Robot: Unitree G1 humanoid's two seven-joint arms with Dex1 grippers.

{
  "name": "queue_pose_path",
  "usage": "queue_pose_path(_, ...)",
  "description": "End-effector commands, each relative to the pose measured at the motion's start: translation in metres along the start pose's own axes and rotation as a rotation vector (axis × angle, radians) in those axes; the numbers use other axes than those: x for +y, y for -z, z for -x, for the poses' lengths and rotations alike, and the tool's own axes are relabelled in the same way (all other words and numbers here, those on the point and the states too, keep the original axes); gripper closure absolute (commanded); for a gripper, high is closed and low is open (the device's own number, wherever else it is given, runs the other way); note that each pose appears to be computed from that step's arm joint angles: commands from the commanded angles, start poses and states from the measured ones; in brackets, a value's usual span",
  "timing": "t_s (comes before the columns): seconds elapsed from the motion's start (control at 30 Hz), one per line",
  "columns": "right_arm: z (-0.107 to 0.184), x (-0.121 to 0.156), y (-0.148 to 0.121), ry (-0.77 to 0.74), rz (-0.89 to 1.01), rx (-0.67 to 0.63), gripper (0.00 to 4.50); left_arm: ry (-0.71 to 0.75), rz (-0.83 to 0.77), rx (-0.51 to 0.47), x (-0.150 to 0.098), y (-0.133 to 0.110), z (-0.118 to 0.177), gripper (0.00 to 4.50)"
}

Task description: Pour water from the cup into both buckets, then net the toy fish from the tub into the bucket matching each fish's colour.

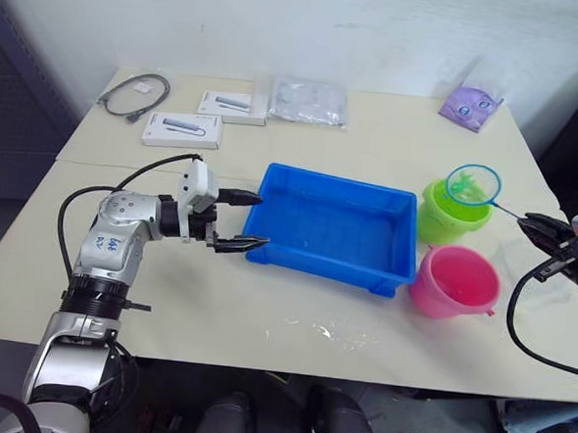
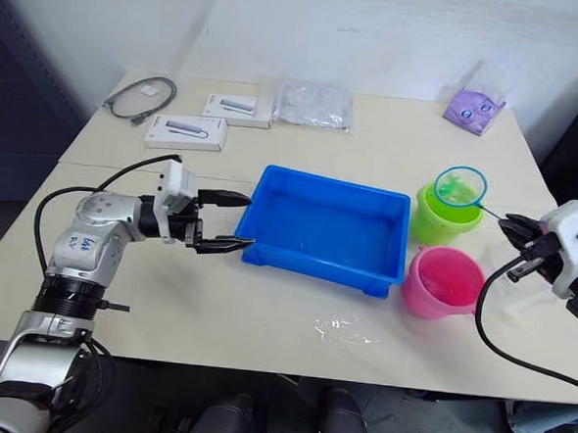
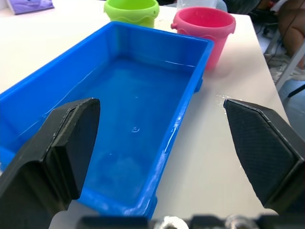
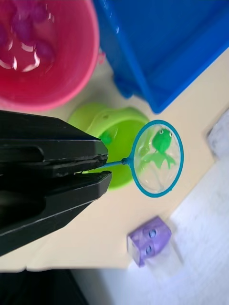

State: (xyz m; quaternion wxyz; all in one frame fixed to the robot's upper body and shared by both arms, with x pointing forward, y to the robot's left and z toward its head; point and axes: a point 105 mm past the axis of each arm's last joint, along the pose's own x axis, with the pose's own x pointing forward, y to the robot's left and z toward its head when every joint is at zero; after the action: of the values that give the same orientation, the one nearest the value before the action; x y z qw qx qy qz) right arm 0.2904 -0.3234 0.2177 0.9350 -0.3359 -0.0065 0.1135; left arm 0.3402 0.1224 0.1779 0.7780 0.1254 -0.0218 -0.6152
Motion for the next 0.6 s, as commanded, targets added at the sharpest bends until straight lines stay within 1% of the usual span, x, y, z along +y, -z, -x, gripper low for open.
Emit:
queue_pose_path(0.03,-0.005,-0.008,0.003,0.110,0.211,-0.005,4.50,0.016,-0.047,-0.015,0.000,-0.010,-0.004,0.04)
queue_pose_path(0.2,-0.006,-0.023,0.013,0.233,0.377,0.027,4.50,0.028,-0.051,-0.055,-0.002,-0.018,-0.010,0.04)
queue_pose_path(0.23,-0.006,-0.024,0.014,0.240,0.432,0.031,4.50,0.021,-0.041,-0.082,-0.002,-0.023,-0.013,0.04)
queue_pose_path(0.33,-0.007,-0.020,0.016,0.211,0.575,0.034,4.50,0.016,-0.033,-0.130,-0.004,-0.034,-0.021,0.04)
queue_pose_path(0.43,-0.009,-0.017,0.018,0.193,0.692,0.034,4.50,0.026,-0.031,-0.148,-0.008,-0.041,-0.029,0.04)
queue_pose_path(0.57,-0.010,-0.021,0.019,0.219,0.762,0.028,4.50,0.030,-0.018,-0.160,-0.010,-0.042,-0.033,0.04)
queue_pose_path(0.6,-0.010,-0.019,0.022,0.203,0.805,0.035,4.50,0.021,-0.011,-0.174,-0.010,-0.044,-0.034,0.04)
